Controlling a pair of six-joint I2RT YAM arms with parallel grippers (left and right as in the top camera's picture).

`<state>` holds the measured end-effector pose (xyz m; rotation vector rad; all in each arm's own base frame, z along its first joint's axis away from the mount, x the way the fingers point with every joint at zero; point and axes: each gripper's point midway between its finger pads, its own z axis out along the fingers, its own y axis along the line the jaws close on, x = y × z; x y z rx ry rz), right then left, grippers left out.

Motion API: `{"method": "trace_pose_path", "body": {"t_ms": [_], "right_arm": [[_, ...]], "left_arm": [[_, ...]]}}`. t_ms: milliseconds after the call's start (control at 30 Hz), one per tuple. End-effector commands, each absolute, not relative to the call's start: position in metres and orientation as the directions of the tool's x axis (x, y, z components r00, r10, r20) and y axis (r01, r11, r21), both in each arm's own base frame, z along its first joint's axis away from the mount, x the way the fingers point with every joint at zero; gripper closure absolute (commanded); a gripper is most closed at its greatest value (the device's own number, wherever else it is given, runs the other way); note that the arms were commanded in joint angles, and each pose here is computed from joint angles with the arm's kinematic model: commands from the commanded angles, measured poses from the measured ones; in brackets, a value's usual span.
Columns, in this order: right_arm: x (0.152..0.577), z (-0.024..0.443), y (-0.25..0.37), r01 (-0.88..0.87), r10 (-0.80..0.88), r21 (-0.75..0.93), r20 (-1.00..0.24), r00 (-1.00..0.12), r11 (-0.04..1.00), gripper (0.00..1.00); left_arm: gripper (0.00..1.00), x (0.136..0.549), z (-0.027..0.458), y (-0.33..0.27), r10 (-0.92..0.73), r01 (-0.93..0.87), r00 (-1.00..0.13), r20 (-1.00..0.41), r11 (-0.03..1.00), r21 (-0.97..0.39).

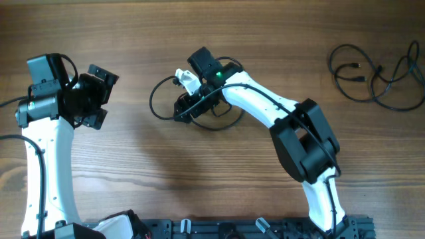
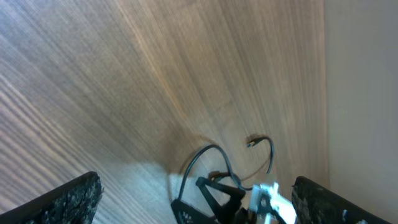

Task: Untangle cables

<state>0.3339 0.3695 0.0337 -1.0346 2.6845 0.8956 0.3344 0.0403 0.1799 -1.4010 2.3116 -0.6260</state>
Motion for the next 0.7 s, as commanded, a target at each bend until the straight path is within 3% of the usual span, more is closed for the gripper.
{"method": "trace_pose_path", "body": {"t_ms": [0, 167, 300, 367, 400, 567, 667], "right_arm": [[0.333, 0.007, 0.366, -0.600, -0.552, 0.492, -0.259, -0.793, 0.630, 0.24], [0.321, -0.010, 0.378, -0.606, -0.575, 0.519, -0.244, -0.781, 0.603, 0.38], [0.319, -0.007, 0.389, -0.625, -0.581, 0.518, -0.271, -0.767, 0.584, 0.62], [0.315, -0.007, 0.394, -0.633, -0.588, 0.518, -0.277, -0.760, 0.575, 0.89], [0.316, -0.005, 0.394, -0.617, -0.575, 0.523, -0.267, -0.774, 0.588, 0.96], [0.357, 0.088, 0.370, -0.592, -0.456, 0.526, -0.377, -0.806, 0.611, 0.96], [0.392, 0.203, 0.317, -0.614, -0.305, 0.479, -0.574, -0.760, 0.628, 0.96]], "left_arm": [[0.00, 0.330, 0.183, 0.044, -0.888, -0.722, -0.449, -0.102, 0.428, -0.543], [0.00, 0.330, 0.183, 0.044, -0.888, -0.723, -0.448, -0.102, 0.427, -0.543], [0.00, 0.330, 0.183, 0.044, -0.888, -0.722, -0.449, -0.102, 0.428, -0.543], [0.00, 0.330, 0.183, 0.044, -0.888, -0.723, -0.448, -0.102, 0.427, -0.543], [0.00, 0.330, 0.183, 0.044, -0.888, -0.723, -0.448, -0.102, 0.427, -0.543], [0.00, 0.330, 0.183, 0.044, -0.888, -0.723, -0.448, -0.102, 0.427, -0.543], [0.00, 0.330, 0.183, 0.044, -0.888, -0.722, -0.449, -0.102, 0.428, -0.543]]}}
